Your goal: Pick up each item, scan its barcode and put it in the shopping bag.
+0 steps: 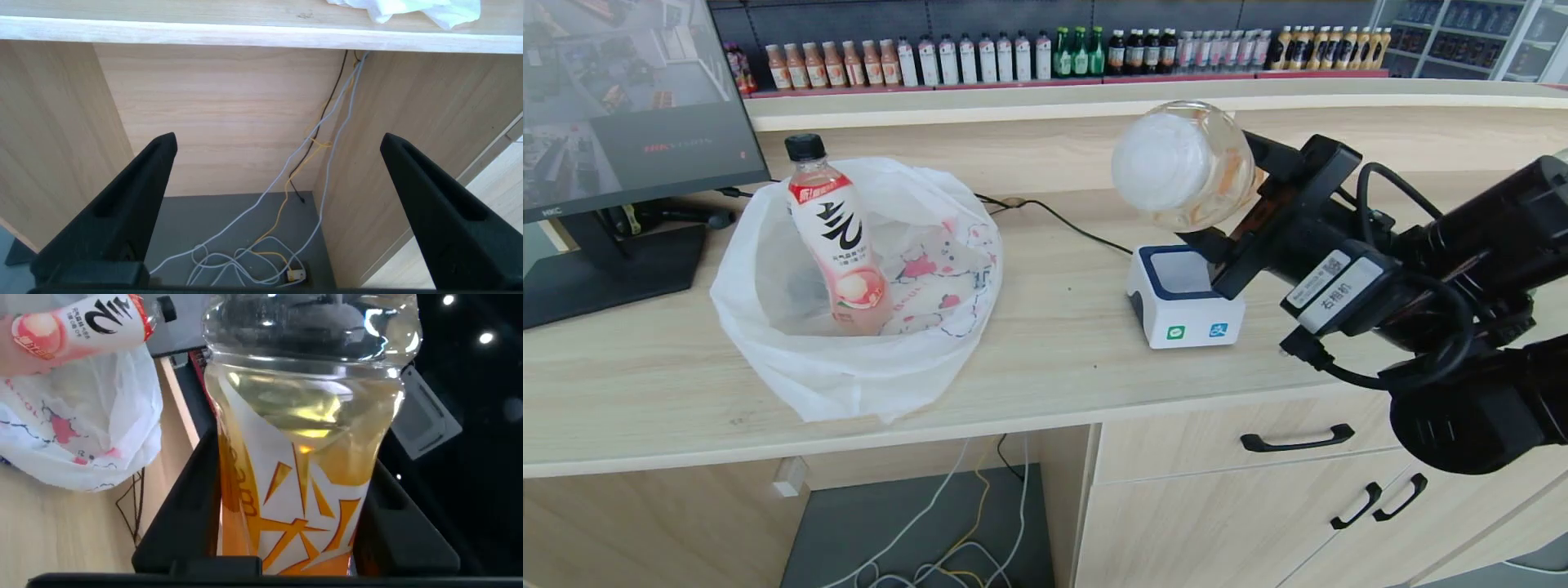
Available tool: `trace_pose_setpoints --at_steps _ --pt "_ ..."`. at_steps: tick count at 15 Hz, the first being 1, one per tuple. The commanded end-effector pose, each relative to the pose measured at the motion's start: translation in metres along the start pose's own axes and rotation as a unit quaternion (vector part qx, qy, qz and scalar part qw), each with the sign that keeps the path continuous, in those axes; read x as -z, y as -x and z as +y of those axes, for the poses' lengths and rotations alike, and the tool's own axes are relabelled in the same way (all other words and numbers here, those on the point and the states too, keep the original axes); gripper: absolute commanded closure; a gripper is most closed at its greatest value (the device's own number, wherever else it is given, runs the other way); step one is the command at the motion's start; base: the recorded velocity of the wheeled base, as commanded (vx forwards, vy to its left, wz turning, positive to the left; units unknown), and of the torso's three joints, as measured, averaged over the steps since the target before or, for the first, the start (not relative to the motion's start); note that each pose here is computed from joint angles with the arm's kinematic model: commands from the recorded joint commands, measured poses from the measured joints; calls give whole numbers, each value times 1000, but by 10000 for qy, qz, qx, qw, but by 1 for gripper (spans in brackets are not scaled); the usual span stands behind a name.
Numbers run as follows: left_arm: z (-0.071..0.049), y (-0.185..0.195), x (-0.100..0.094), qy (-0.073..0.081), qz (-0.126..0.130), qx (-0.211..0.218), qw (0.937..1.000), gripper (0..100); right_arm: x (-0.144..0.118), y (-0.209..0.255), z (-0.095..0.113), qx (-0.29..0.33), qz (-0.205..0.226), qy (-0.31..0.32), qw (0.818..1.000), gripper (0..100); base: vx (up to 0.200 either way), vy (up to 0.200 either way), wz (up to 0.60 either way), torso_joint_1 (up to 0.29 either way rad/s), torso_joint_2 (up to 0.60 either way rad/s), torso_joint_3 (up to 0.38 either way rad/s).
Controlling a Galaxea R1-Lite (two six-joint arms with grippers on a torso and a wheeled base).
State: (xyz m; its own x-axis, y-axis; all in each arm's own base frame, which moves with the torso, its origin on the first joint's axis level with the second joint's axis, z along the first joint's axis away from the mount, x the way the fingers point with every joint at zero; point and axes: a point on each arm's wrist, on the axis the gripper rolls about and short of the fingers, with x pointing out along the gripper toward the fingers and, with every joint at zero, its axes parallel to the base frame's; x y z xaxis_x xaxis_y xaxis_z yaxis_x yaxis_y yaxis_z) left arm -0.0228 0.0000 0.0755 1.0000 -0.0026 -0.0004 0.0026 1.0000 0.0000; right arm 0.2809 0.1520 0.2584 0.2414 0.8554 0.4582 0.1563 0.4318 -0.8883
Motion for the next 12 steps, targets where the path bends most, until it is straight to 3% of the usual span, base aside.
trace_pose_setpoints --at_steps 1,5,12 --pt "0 0 0 0 -2 -5 10000 0 8 2 13 -153 26 -45 9999 100 0 0 0 0 0 0" --pt "0 0 0 15 -2 3 10000 0 32 22 20 -494 61 72 9987 100 0 0 0 0 0 0" --pt "0 0 0 -8 -2 3 10000 0 36 22 36 -690 -105 140 9975 100 0 0 0 0 0 0"
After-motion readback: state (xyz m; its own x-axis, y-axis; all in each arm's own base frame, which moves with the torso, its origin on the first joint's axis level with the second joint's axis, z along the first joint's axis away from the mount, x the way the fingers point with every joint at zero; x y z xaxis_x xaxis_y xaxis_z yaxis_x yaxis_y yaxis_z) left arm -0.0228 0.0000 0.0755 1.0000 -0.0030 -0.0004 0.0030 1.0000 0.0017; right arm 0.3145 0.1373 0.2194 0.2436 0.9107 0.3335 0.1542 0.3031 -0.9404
